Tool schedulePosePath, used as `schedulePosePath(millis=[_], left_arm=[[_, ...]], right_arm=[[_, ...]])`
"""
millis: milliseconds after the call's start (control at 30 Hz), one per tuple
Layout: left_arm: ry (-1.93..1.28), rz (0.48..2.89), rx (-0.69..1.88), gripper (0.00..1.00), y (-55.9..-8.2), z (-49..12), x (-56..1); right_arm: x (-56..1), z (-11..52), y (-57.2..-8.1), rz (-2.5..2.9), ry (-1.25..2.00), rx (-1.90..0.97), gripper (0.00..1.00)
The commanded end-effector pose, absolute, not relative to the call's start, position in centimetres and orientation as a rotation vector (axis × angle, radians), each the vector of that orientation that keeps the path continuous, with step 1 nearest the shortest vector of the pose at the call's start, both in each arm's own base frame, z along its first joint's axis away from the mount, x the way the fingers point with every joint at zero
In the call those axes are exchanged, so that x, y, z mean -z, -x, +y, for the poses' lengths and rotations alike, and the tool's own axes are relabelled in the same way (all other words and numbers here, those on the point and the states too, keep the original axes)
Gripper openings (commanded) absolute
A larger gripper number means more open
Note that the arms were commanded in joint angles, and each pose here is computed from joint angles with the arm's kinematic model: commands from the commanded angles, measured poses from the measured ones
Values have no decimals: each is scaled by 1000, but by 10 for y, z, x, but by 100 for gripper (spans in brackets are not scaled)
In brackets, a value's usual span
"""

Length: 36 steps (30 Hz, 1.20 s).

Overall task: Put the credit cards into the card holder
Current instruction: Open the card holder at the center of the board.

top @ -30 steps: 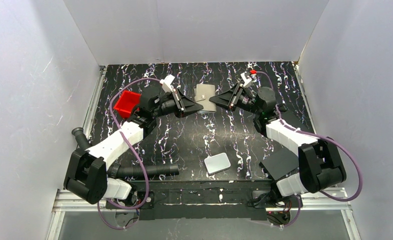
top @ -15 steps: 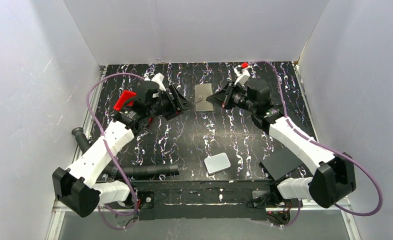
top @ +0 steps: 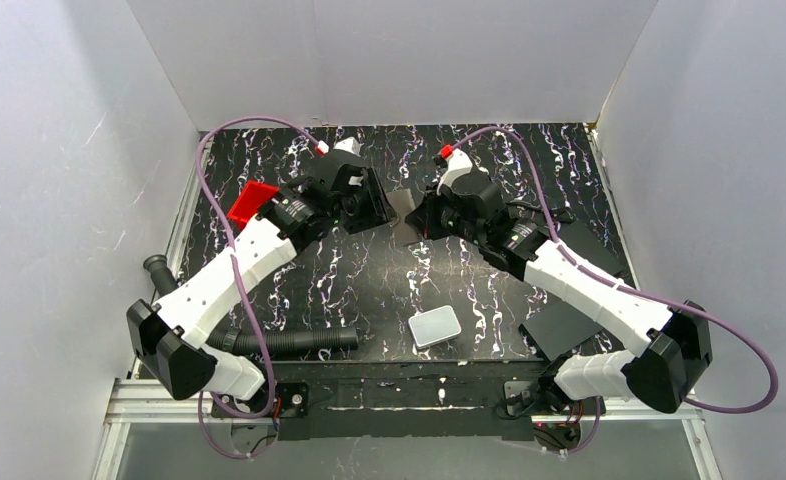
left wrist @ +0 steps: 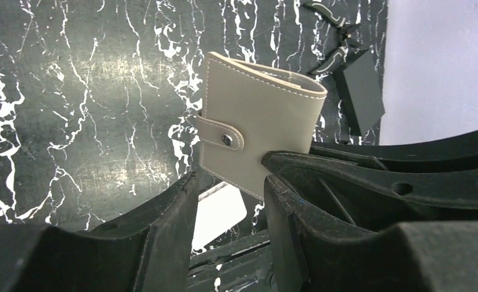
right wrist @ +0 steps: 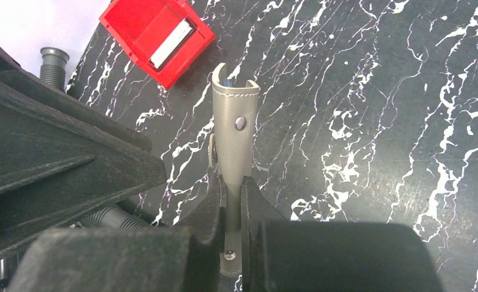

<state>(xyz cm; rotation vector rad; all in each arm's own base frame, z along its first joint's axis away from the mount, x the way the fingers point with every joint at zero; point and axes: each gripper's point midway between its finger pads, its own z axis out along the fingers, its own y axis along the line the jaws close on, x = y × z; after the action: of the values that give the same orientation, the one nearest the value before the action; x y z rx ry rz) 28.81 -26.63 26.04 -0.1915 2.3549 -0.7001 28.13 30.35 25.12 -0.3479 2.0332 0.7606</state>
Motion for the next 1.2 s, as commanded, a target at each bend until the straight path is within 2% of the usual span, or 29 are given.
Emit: schedulePosePath(millis=[0, 467, 767, 933, 967, 1000, 1033, 1167], left_arm=[[199, 2358, 564, 41, -291, -253, -261], [174, 2396, 558, 37, -304, -276, -250], [175, 2434, 380, 32, -309, -263, -227], [120, 2439, 324, 19, -314, -262, -226], [107, 2440, 328, 15, -315, -263, -227], [95, 2441, 322, 5, -315, -263, -228], [91, 2445, 301, 0, -315, -260, -228], [46, 2450, 251, 0, -310, -241, -226]], right_arm=[[-298, 305, -292, 1890, 285, -776, 1], [-306, 318, -283, 1869, 293, -847, 1], [-315, 324, -277, 1827, 307, -898, 1], [-324, 324, -271, 1777, 291, -952, 1], [-325, 323, -271, 1772, 286, -955, 1], [-327, 323, -269, 1767, 285, -967, 1], [-327, 322, -269, 1767, 282, -968, 1], [-333, 299, -277, 1741, 188, -1034, 1]])
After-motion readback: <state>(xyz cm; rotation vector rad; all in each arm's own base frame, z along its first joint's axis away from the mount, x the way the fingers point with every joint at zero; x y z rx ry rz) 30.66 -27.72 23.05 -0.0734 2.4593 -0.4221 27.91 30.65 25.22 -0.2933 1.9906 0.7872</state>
